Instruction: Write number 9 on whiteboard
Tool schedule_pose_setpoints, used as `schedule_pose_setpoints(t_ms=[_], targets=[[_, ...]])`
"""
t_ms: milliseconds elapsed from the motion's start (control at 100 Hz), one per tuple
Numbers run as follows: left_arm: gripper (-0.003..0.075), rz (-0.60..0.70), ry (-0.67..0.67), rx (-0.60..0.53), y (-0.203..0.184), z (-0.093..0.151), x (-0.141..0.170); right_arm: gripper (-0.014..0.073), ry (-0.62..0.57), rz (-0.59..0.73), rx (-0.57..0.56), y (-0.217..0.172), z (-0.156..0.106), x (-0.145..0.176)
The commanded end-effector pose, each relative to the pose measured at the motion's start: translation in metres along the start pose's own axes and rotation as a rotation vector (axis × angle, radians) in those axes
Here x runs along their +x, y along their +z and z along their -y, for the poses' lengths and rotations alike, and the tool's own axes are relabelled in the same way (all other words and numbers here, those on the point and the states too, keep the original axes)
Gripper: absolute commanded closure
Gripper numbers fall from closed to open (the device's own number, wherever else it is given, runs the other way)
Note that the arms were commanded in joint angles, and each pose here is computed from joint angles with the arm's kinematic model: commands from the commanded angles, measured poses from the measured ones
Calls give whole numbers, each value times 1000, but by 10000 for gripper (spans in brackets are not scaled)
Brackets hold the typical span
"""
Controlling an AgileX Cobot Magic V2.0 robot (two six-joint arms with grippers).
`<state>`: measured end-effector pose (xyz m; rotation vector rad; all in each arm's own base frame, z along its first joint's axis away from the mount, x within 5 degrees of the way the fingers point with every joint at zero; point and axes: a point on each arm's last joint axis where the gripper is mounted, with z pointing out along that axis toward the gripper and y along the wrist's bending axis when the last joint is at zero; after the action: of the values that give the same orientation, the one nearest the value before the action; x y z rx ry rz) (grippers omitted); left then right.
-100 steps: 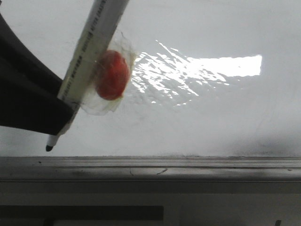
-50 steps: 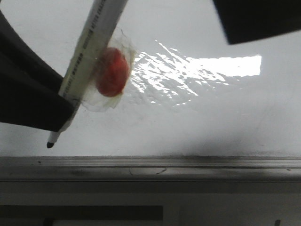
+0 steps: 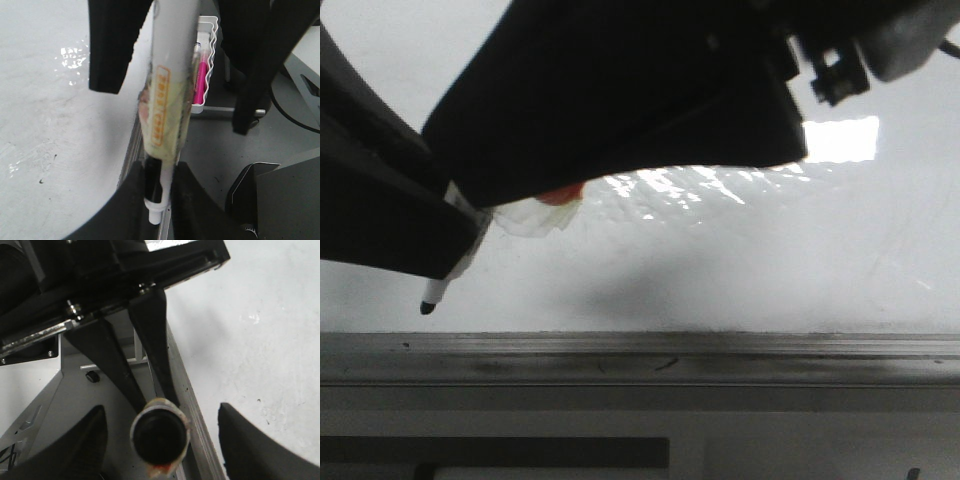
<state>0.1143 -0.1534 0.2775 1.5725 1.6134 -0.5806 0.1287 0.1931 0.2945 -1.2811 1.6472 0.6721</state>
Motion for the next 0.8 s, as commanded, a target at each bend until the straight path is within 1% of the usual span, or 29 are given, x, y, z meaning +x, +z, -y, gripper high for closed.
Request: schedule_pose_setpoints(t_ms=[0,60,120,170,230,410,580,650,770,790], targets=[[741,74,-21,-43,-7,-5,-15,253,16,62,33,-5,4,-15],[741,79,-30,-42,-7,-5,-15,340,17,62,27,-5,3,-15],[741,83,-35,-39,-7,-5,-16,400,30,63,12,-5,2,-15],[741,86,-40,-39,-7,-5,-16,429,52,70,5,-5,1,-16],[741,88,-42,-38,-7,-5,-16,424,66,77,0,-4,0,-17],[741,88,-43,-41,-7,-5,-16,398,50,87,-27,1,-4,-26],[741,92,-43,-63,-7,-7,-16,405,55,54,-50,11,-6,-21],[741,92,-43,-63,-7,-7,-16,469,56,52,-50,11,-6,-20],[741,92,-44,-68,-7,-7,-16,666,48,50,-50,11,-6,-20],[740,95,-49,-70,-7,-7,-17,662,48,50,-50,11,-6,-20]])
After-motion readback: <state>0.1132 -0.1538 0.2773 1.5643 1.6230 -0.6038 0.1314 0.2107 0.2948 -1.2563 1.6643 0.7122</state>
